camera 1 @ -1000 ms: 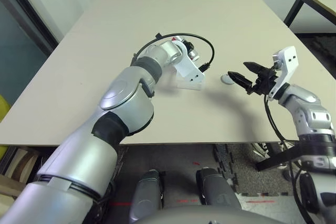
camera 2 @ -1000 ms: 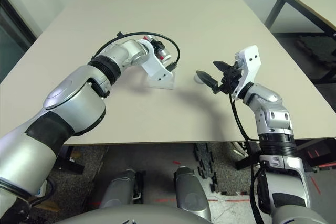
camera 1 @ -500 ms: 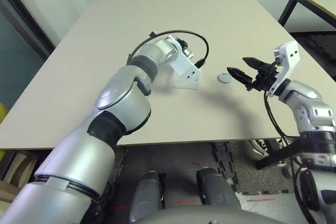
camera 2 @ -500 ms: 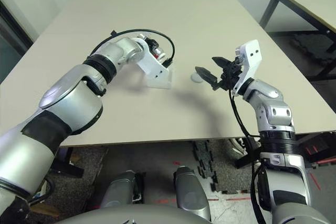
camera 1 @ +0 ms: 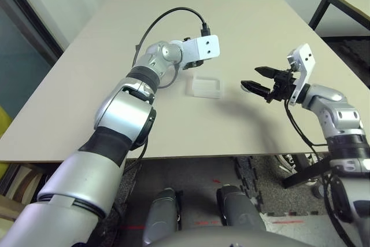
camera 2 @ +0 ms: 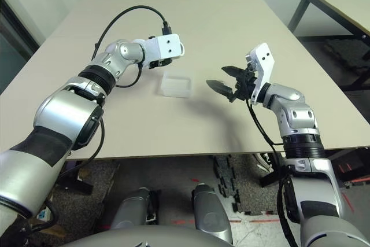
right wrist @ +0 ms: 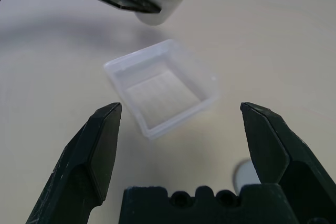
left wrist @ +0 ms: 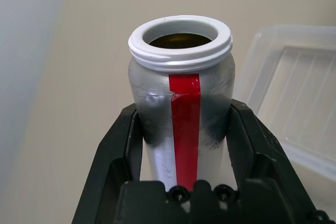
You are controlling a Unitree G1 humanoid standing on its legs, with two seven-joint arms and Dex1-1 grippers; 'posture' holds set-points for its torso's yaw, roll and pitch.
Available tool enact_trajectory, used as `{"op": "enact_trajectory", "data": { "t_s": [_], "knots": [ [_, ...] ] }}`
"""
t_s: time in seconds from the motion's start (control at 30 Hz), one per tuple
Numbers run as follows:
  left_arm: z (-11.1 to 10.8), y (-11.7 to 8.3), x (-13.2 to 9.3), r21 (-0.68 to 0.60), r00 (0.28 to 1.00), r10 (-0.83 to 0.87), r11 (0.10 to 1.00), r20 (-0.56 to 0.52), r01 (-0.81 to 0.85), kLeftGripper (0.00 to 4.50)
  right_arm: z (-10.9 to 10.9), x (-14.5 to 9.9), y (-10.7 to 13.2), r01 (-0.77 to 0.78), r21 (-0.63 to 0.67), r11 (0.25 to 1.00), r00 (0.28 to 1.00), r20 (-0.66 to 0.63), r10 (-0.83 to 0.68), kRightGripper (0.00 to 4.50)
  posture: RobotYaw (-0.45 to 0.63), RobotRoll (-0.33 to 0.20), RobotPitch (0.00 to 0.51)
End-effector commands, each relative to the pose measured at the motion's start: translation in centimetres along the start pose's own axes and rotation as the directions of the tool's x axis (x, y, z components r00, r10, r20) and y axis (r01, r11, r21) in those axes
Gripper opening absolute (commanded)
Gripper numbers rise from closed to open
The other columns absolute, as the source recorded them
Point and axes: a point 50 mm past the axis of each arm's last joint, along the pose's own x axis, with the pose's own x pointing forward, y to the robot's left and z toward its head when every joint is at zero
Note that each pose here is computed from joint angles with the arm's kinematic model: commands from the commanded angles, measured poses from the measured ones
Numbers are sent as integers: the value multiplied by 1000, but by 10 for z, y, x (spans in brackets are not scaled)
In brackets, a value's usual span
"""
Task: Pour the medicine from the bottle into the box.
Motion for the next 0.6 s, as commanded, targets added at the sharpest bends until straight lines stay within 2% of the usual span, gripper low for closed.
{"op": "enact_trajectory", "data": {
  "t_s": [0.03, 0.3, 0.43, 0.6],
  "knots": [
    [-10, 5, -9, -107, 998, 22, 994, 54, -16, 2448, 3, -1, -5, -26, -37, 999, 999, -37, 25, 4500, -68, 0, 54],
    [-36, 12, -28, -306, 987, 116, 949, 116, -75, 2448, 4, 3, -8, -74, -69, 995, 995, -78, 69, 4500, -41, 0, 65],
    [-44, 9, -33, -540, 958, 190, 840, 216, -45, 2448, 5, 4, -10, -81, -70, 994, 994, -79, 75, 4500, -32, 0, 70],
    [-55, 0, -35, -684, 930, 267, 729, 252, -24, 2448, 6, 5, -10, -92, -71, 993, 993, -82, 86, 4500, -29, 0, 75]
  ]
}}
